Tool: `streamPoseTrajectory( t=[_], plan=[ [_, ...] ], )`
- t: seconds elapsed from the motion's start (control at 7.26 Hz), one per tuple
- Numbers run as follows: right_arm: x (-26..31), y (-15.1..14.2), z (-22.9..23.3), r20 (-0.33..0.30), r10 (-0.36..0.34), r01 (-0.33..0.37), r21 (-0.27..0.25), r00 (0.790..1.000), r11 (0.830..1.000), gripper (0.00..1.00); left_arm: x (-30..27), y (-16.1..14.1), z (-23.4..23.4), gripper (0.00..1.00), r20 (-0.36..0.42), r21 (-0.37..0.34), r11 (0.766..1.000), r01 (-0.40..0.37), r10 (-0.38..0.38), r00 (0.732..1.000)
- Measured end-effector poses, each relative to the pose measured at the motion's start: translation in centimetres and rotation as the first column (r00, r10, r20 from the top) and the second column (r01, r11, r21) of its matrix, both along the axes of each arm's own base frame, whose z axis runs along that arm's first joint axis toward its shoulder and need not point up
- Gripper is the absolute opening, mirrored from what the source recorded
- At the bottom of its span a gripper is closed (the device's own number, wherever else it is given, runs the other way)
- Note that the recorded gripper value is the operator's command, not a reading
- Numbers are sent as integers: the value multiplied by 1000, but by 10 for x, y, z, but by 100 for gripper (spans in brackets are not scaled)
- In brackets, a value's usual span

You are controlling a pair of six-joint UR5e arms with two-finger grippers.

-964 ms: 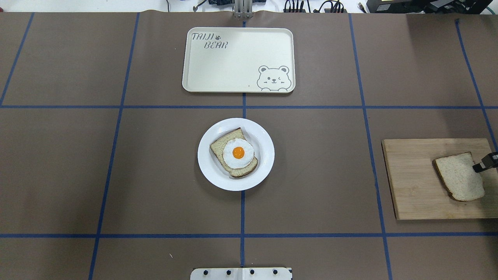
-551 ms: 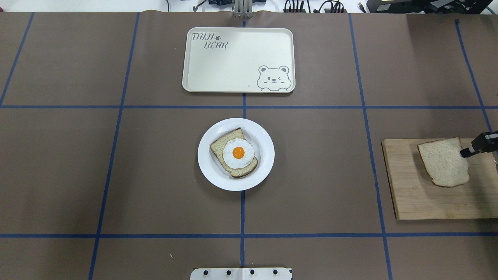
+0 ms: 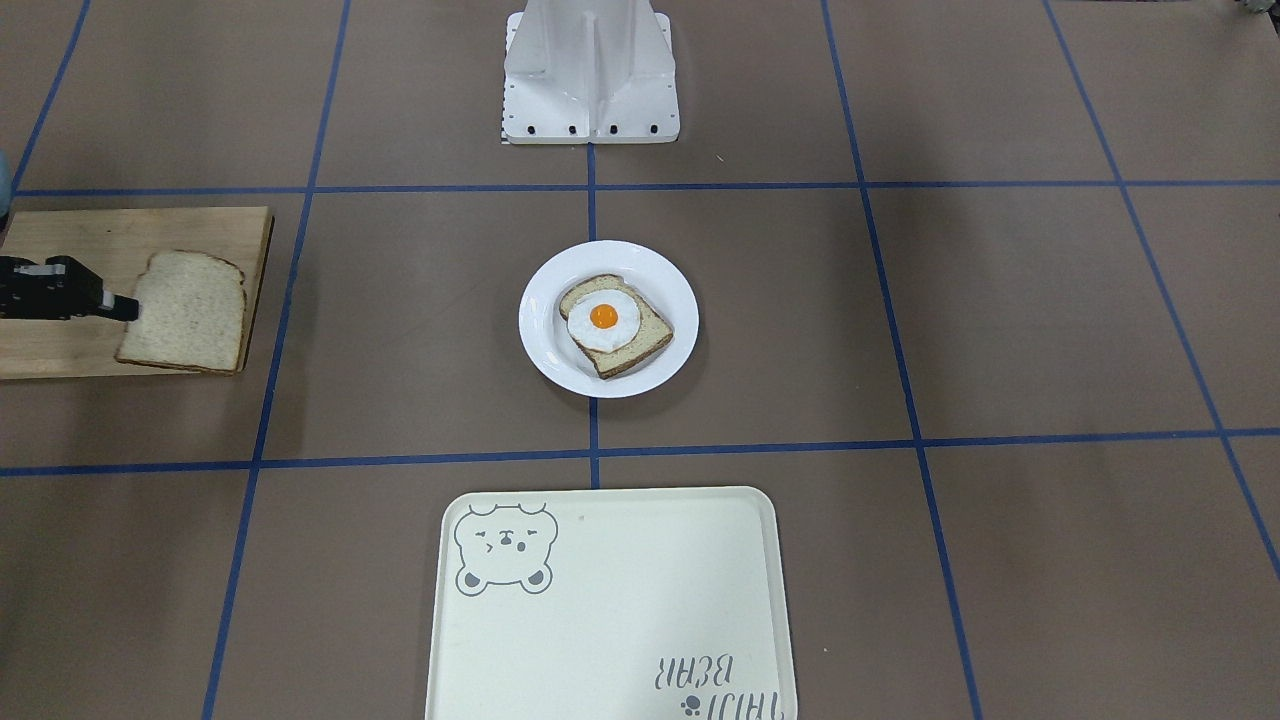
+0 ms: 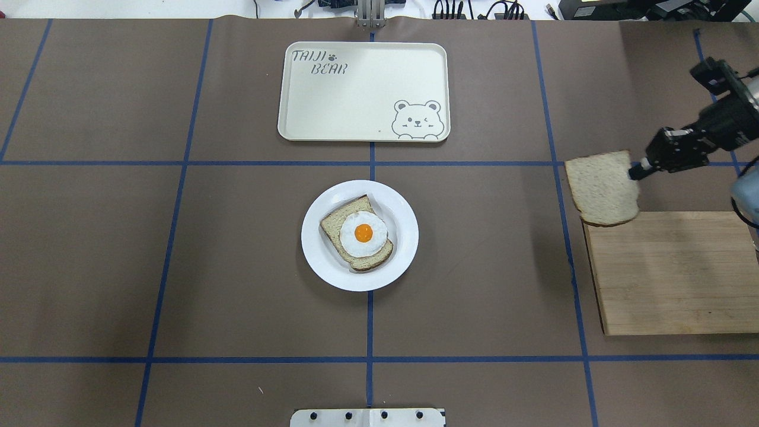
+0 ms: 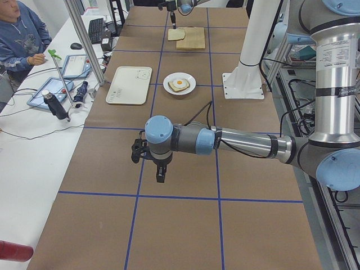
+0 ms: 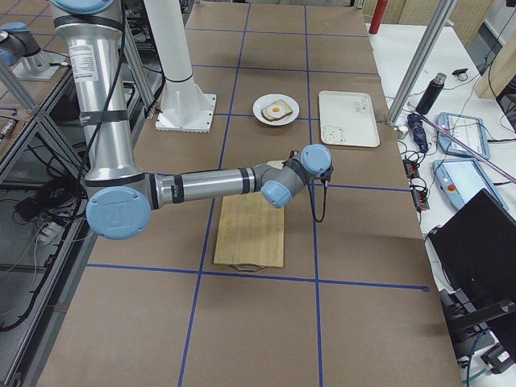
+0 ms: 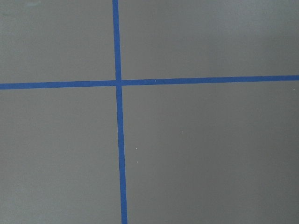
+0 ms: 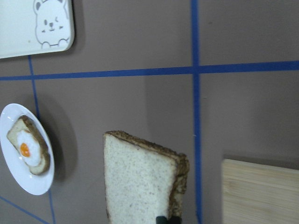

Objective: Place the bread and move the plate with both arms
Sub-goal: 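Lift the bread slice with the right gripper toward the white plate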

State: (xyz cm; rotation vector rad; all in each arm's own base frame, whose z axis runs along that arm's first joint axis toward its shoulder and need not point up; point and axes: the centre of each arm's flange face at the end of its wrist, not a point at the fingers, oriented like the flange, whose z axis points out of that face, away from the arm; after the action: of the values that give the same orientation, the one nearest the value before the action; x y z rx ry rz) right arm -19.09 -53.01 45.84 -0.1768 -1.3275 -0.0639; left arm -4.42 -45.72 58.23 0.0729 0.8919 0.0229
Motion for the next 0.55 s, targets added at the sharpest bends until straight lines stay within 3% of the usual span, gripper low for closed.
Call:
streamPoseTrajectory(
  t=[0.28,0.55],
  plan=[
    [-92,-9,-84,-1,-44,44,7,999,999,0,0,-1,1,98,0,0,1000,-2,2,1000],
    [-182,-3,-159,2,-71,71,76,997,995,0,1,-2,0,98,0,3,1000,-2,2,1000]
  ],
)
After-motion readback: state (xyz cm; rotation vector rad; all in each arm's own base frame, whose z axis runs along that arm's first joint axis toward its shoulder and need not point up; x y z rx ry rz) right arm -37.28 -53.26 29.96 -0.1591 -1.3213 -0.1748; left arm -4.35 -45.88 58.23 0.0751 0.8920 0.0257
